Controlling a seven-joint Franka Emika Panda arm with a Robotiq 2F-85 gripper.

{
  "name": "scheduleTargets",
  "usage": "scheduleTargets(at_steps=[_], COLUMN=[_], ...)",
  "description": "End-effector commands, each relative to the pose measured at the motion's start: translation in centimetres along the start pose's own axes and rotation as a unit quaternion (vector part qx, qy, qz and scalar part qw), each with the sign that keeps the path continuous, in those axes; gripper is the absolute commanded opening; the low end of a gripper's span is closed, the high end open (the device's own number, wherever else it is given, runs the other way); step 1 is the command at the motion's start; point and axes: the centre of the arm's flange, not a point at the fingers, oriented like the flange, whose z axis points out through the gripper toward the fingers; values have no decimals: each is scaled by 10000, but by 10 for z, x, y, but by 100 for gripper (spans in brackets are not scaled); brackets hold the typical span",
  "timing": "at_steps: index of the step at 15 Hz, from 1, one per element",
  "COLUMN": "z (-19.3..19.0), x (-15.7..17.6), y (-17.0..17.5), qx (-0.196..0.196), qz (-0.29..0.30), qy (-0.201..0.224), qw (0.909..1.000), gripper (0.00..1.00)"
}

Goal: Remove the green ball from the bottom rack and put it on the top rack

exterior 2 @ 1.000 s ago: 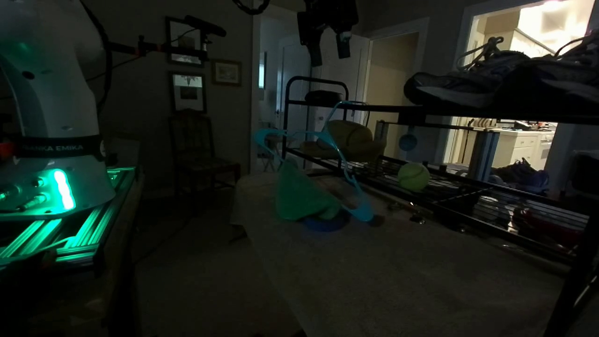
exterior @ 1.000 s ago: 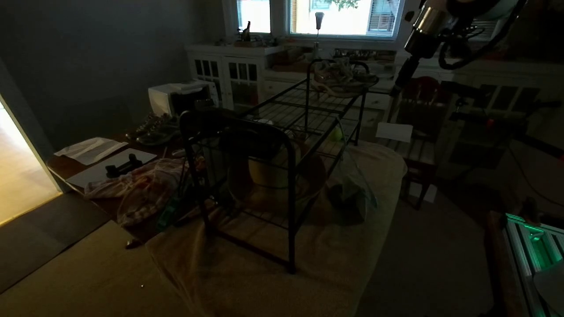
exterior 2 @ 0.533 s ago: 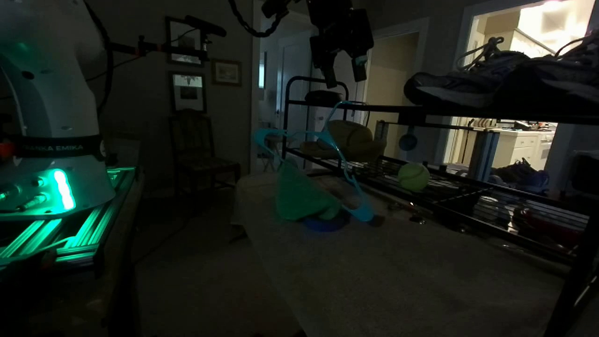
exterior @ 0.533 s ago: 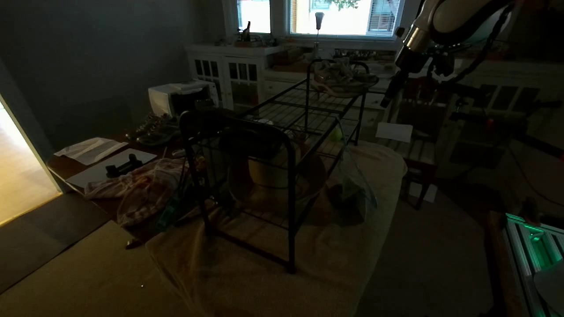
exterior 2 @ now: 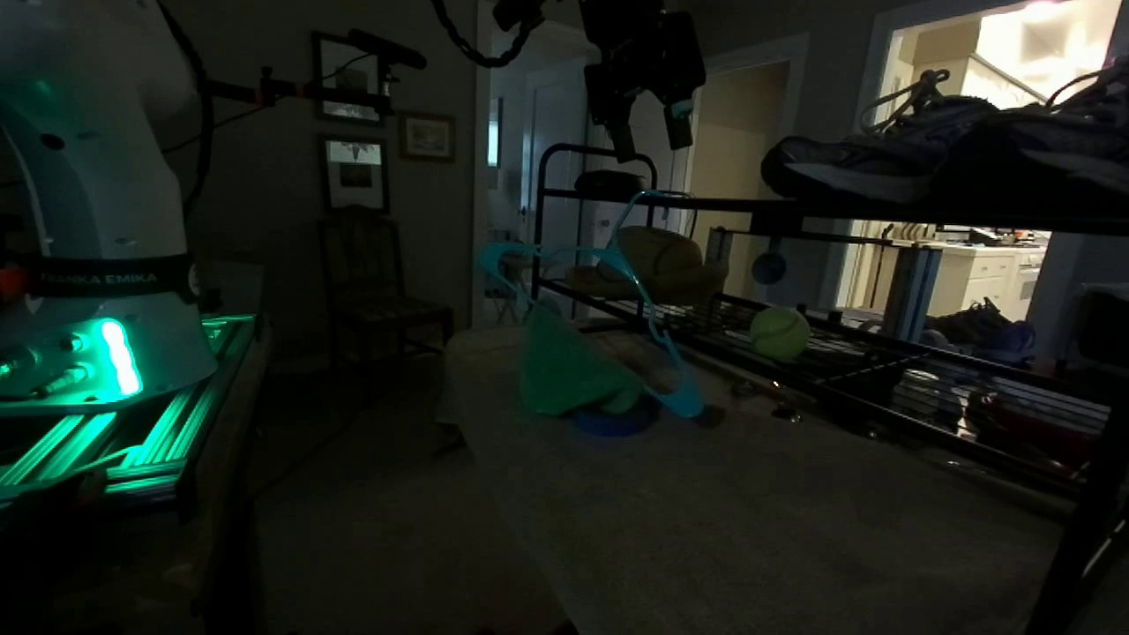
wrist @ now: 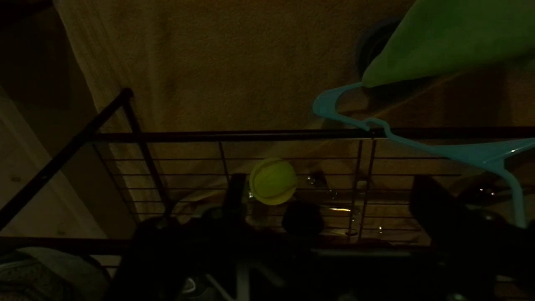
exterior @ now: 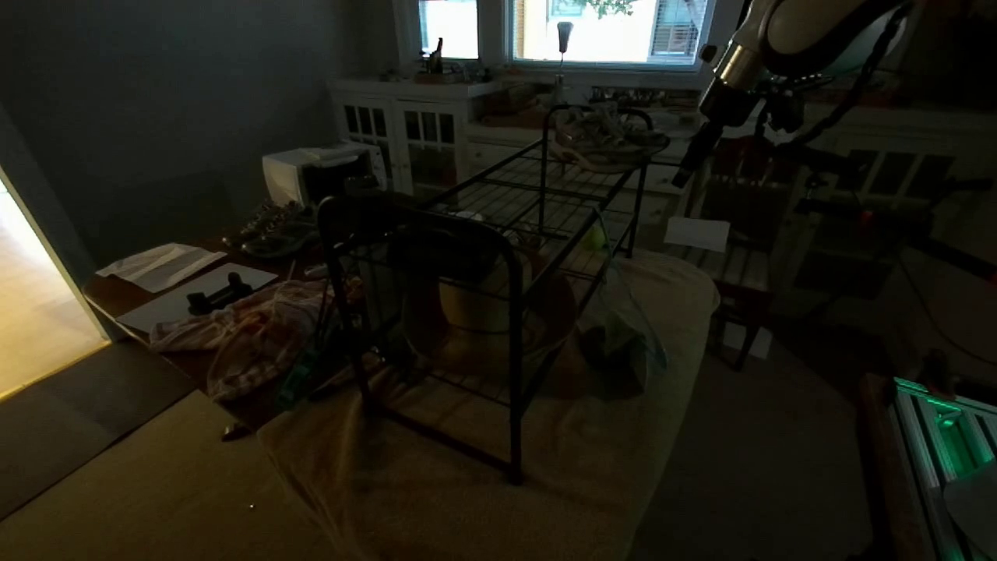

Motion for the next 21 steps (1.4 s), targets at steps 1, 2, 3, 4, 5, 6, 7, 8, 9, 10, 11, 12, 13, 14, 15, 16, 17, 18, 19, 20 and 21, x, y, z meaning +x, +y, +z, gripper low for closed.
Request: scheduleTargets(at_steps=[1,2,3,4,5,6,7,8,9,10,11,12,13,14,15,16,17,18,19,20,21], z=[28,36,46,54,61,70,80,86,91,97,103,109,115,120,125,131,135,138,142,145,148], x=[-4,-5,-7,-10,-15,-20,-23,-24,-26,-26,-26,-26,-26,-27,-27,-27,-26,-26,-25,-24,-21], y=[10,13,17,20,21,23,25,26,27,28,28,32,35,39,44,48,52,56,60,62,64], qx=[-123,-164,-214,-230,-127,-69,16,58,115,123,244,257,270,278,293,263,276,275,283,302,435], qz=[-208,-312,-375,-405,-362,-377,-430,-434,-461,-489,-438,-421,-424,-408,-403,-427,-415,-427,-415,-403,-281], qy=[306,392,509,567,493,499,532,512,509,532,499,497,540,535,574,663,694,750,824,888,845], qw=[9992,9986,9978,9973,9980,9980,9977,9977,9976,9973,9975,9975,9973,9973,9971,9965,9963,9959,9953,9948,9951], gripper=[100,100,100,100,100,100,100,100,100,100,100,100,100,100,100,100,100,100,100,100,100])
